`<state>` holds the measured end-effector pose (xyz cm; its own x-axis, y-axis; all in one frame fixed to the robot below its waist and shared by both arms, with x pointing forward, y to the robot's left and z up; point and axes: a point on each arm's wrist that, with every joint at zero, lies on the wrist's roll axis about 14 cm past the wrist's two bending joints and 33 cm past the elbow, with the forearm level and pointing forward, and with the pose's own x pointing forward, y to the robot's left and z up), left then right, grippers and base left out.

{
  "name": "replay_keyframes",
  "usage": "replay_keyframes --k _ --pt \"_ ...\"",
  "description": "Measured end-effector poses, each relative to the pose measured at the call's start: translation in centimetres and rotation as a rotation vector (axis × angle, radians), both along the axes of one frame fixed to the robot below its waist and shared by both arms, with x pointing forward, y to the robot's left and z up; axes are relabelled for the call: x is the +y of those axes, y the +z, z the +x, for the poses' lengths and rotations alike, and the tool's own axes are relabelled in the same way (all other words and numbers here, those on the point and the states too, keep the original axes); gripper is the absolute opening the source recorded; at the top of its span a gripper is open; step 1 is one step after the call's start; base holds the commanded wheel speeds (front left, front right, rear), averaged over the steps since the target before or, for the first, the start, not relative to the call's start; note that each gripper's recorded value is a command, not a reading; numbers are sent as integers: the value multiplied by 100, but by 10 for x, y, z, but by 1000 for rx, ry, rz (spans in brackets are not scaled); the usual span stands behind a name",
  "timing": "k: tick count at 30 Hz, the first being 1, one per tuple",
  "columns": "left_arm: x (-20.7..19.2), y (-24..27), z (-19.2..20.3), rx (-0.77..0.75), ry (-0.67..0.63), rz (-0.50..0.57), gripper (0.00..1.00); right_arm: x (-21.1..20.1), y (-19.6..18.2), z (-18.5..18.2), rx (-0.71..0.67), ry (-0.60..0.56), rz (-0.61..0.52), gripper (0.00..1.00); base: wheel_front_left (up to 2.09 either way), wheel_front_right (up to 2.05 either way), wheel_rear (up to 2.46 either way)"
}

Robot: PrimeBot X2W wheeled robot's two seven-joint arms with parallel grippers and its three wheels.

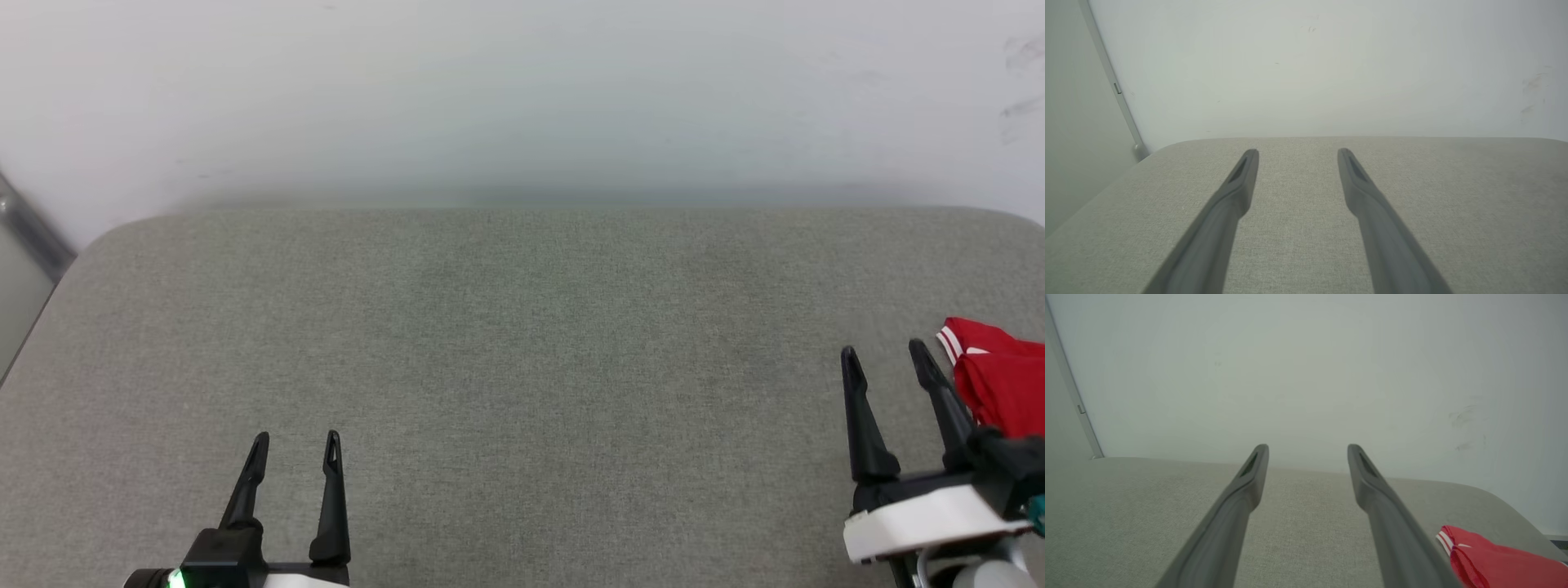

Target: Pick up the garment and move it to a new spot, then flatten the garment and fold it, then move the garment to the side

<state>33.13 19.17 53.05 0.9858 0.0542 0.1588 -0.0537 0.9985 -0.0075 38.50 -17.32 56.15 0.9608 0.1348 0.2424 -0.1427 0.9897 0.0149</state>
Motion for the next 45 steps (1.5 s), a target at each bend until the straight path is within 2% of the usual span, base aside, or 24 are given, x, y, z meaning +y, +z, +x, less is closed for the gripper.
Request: replay_keyframes --k 13,25,26,31,45 --pt "1 -7 -11 17 0 -40 100 1 -36 -38 104 -28 62 100 0 0 0" --pt "2 -16 -14 43 -3 -48 100 2 -40 -44 117 -31 81 100 0 0 0" --pt "2 -17 -15 48 -3 -49 0 2 -40 -44 117 -32 81 0 0 0 0" --pt "1 -36 -19 110 -3 -62 0 2 -54 -46 166 -34 84 0 0 0 0" --pt "10 -46 -11 155 22 -339 0 -8 -64 -41 236 -58 347 0 0 0 0"
